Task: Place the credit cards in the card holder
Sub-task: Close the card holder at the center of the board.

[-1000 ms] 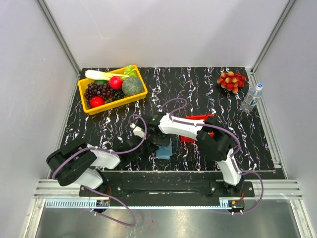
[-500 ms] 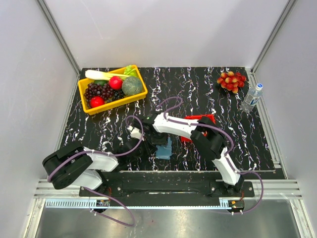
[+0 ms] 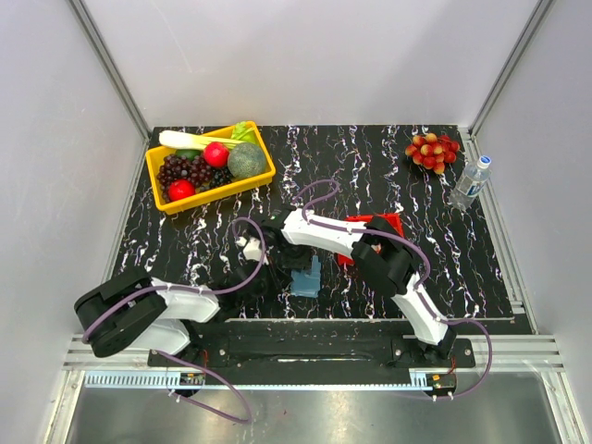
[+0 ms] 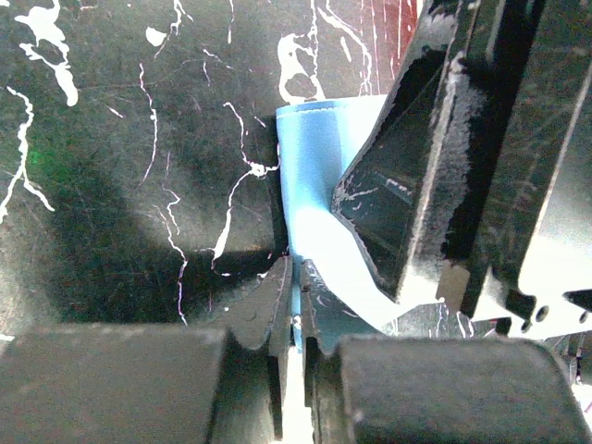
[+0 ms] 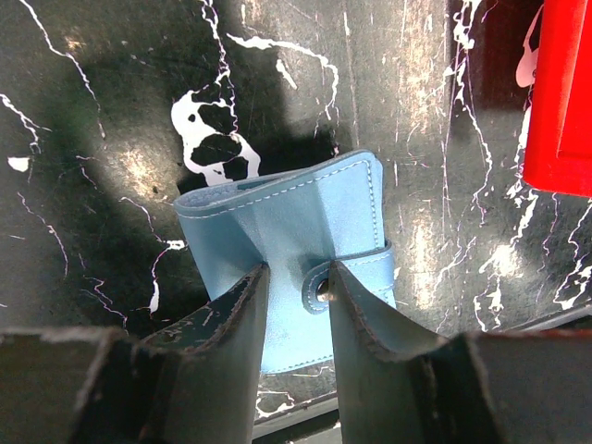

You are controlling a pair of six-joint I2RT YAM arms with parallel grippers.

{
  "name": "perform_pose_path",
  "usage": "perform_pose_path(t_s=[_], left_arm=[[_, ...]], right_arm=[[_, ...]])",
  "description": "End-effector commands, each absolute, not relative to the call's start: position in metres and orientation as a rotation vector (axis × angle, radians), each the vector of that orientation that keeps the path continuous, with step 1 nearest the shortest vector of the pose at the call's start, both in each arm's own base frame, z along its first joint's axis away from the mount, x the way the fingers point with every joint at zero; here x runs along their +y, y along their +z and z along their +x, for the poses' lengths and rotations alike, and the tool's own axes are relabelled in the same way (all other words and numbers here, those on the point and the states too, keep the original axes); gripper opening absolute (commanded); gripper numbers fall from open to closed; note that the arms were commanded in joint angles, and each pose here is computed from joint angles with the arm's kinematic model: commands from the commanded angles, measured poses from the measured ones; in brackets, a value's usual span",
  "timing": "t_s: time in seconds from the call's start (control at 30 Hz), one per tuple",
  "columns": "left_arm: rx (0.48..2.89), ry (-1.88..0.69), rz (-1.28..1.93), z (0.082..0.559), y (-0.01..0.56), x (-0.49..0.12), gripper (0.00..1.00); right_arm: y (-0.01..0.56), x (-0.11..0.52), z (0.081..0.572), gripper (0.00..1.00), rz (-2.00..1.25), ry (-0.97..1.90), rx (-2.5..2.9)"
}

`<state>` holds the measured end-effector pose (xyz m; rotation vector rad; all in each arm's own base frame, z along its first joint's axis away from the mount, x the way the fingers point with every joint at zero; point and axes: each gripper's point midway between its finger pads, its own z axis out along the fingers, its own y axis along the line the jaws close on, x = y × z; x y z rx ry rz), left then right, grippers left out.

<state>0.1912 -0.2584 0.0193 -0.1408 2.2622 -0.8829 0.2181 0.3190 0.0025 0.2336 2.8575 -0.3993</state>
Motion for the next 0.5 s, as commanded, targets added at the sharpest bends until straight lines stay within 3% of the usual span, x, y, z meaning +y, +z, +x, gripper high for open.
perform_pose_path(t_s=[0.0,0.47], left_arm=[[2.275,-0.969,0.105,0.161,0.032,-0.276,0.06],[2.148,-0.906,0.150,0.180,0.070,-0.273,0.16]], right_arm=[[-0.212,0.262,0.140,0.40,0.371,-0.782,2.998],[-0.226,0.277,0.141,0.41,0.313,-0.537,3.003]])
